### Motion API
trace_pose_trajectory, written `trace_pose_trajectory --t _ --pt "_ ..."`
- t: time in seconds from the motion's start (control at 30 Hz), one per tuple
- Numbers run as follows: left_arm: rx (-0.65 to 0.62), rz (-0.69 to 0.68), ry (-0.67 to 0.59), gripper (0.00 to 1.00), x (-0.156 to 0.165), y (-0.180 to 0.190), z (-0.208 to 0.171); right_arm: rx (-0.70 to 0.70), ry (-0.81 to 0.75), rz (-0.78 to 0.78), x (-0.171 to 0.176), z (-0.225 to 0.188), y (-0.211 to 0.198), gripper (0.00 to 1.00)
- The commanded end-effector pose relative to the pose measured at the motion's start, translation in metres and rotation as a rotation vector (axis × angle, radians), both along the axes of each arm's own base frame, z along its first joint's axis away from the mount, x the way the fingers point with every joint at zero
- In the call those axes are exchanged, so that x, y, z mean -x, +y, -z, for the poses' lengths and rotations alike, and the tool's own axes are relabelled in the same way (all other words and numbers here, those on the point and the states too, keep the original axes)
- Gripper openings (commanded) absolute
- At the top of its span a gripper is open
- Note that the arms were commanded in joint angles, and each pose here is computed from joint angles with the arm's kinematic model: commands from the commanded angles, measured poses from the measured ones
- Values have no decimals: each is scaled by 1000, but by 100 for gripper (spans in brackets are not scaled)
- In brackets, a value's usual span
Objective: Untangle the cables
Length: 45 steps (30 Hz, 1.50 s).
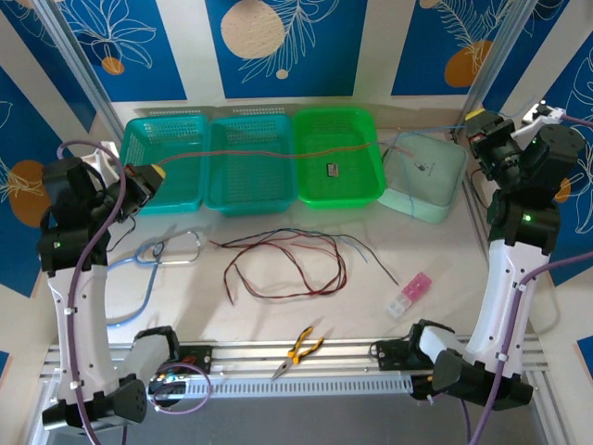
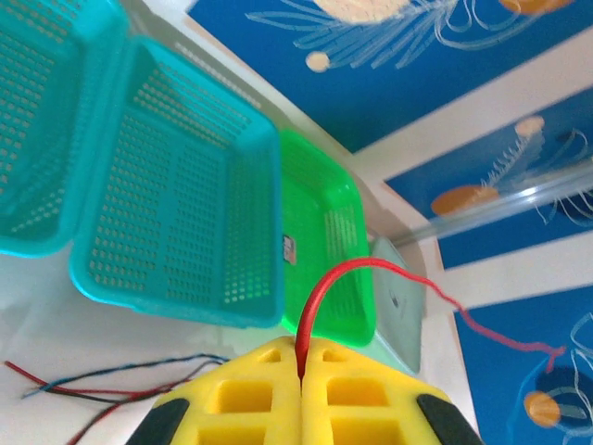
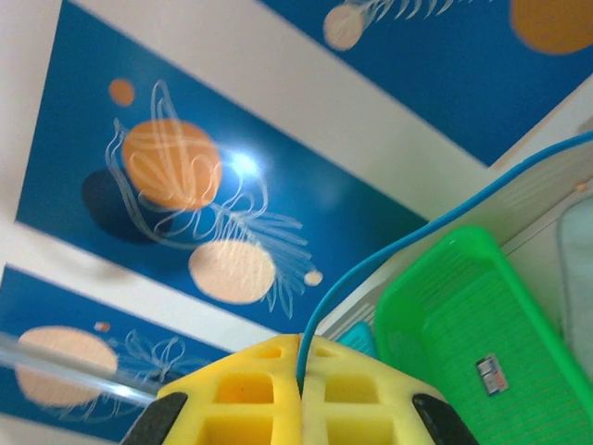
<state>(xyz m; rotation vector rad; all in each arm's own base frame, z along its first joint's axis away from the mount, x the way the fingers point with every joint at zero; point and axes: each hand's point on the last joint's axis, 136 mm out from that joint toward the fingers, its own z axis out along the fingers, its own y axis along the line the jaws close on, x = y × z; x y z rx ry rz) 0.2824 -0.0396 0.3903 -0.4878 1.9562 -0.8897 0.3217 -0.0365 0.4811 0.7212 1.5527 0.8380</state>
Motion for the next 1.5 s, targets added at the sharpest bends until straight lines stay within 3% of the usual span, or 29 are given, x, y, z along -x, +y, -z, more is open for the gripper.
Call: trace_pose_trajectory --t 0.0,0.3,0.4,0.63,0.8,0.97,1.33,1.47 --pt "-11 -104 -34 0 -3 18 -9 -8 -3 132 14 -5 -21 0" --pt "-28 -171 -114 0 3 29 -38 35 59 345 31 9 -55 0" --pt "-25 -120 -163 0 2 21 -53 49 23 285 28 1 -47 0" --pt "157 -31 -328 0 5 2 -113 120 -106 -44 12 -41 30 0" --pt "173 -7 -421 0 10 -1 -158 140 -191 -247 10 -72 92 0" --pt "161 -12 -469 0 9 1 -179 130 -281 -429 5 -98 159 0" --pt "144 -28 -533 0 8 4 -204 109 -440 -663 -31 -149 288 0" --pt "127 -29 -558 0 5 6 -214 111 -498 -683 -50 -167 315 0"
